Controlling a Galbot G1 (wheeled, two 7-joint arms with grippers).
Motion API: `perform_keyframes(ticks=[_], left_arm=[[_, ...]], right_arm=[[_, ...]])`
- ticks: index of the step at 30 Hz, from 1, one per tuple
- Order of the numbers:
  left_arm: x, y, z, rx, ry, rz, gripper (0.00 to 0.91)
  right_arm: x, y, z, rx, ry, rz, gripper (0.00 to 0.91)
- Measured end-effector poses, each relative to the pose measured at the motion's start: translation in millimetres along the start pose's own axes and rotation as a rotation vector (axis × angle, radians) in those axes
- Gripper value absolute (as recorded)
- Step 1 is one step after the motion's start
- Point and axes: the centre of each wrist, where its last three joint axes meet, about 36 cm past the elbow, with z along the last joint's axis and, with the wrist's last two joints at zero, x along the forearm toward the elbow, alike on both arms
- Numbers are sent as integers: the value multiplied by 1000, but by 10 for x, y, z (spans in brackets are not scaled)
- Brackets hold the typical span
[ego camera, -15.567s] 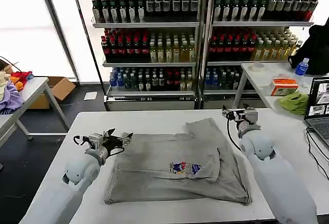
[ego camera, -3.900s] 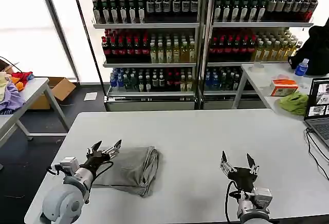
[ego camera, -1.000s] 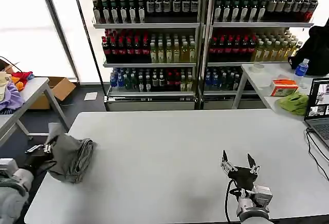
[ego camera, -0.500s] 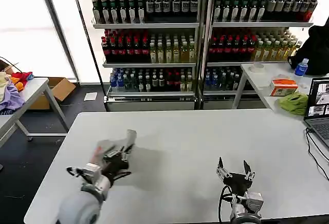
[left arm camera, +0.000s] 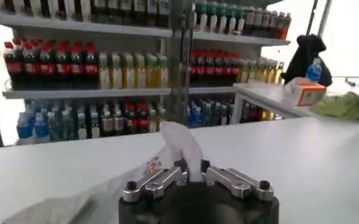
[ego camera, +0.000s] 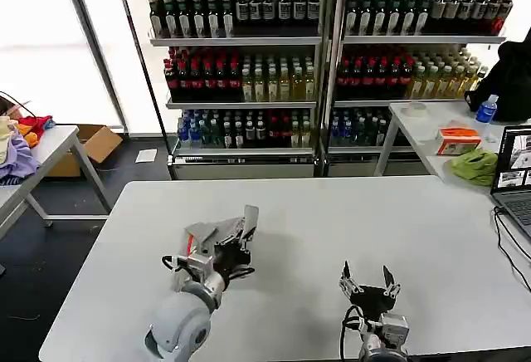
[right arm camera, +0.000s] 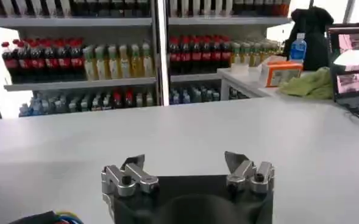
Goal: Fold and organize the clothes.
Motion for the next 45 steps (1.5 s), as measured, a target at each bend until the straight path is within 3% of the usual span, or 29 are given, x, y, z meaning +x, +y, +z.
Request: perform_keyframes(ticks=[14, 22, 34, 40, 45], left_arm=[[-75, -103, -149, 221, -79, 44, 907], [8, 204, -131, 153, -37, -79, 907], [203, 625, -196, 59, 19, -242, 907], [238, 692, -159, 51, 46, -276, 907], [248, 753, -168, 46, 52, -302, 907]], right_arm=[[-102, 74, -85, 10, 19, -33, 907], [-324, 133, -222, -85, 98, -99, 907], [-772, 267, -474, -286, 252, -263, 907], [-901, 366, -535, -330, 304, -325, 846], [-993, 430, -564, -344, 335, -355, 736]])
